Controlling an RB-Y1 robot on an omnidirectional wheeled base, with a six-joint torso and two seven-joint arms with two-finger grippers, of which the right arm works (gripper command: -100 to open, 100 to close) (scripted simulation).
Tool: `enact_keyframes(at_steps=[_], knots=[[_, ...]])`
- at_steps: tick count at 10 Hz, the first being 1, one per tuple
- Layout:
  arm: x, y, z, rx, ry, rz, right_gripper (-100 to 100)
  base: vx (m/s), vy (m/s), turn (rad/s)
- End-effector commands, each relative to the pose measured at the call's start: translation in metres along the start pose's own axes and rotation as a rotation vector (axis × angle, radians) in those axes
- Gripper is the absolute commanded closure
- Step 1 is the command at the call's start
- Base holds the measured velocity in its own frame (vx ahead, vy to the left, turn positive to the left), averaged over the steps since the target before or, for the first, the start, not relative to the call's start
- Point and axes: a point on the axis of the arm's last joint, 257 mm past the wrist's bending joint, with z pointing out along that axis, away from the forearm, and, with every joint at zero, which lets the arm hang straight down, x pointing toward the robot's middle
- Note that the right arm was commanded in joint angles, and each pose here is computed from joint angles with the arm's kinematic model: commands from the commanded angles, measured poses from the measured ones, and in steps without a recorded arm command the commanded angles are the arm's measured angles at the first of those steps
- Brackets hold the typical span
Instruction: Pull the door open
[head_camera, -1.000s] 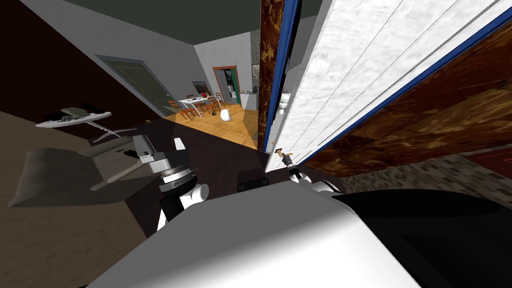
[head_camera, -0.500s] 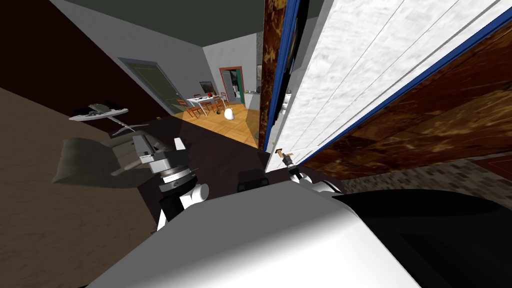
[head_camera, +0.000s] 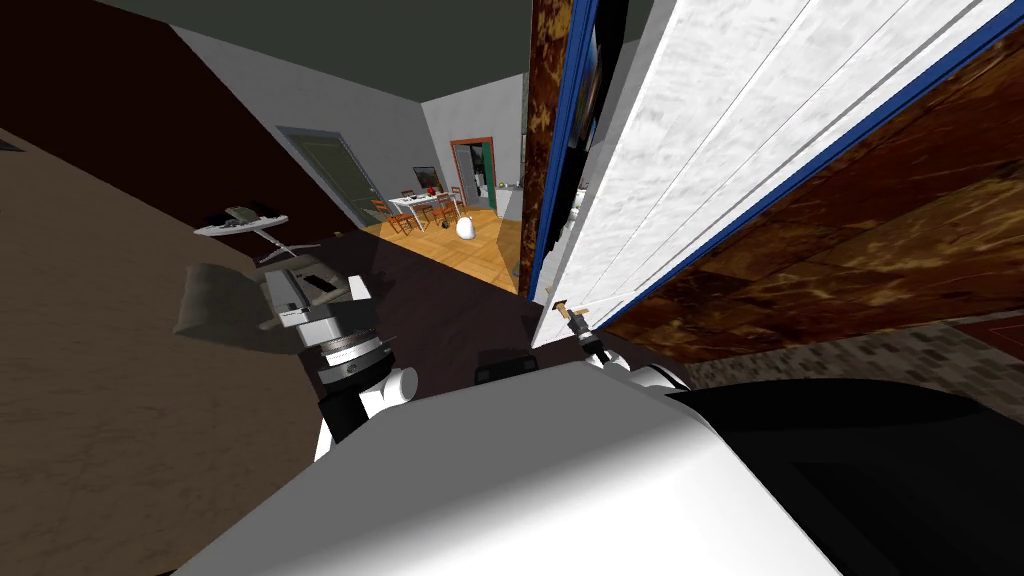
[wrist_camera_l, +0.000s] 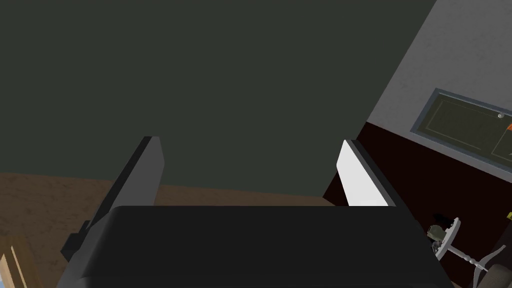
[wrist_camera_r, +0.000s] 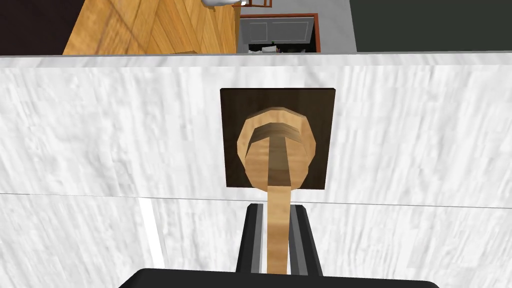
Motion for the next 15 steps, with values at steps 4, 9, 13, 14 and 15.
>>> enact_keyframes(at_steps=[4,9,13,14,15], knots=[[-0.004,0.002,-0.0213,-0.007,0.027,0.004,100,-0.16,-0.088,0.17],[-0.008,0.001,-0.0379,-0.007,0.032,0.005,100,-0.162,-0.067,0.161],[-0.013,0.001,-0.0567,-0.007,0.038,0.005,100,-0.192,-0.087,0.185],[-0.014,0.002,-0.0606,-0.007,0.039,0.004,100,-0.168,-0.099,0.203],[-0.014,0.002,-0.0606,-0.007,0.039,0.004,100,-0.142,-0.049,0.06]])
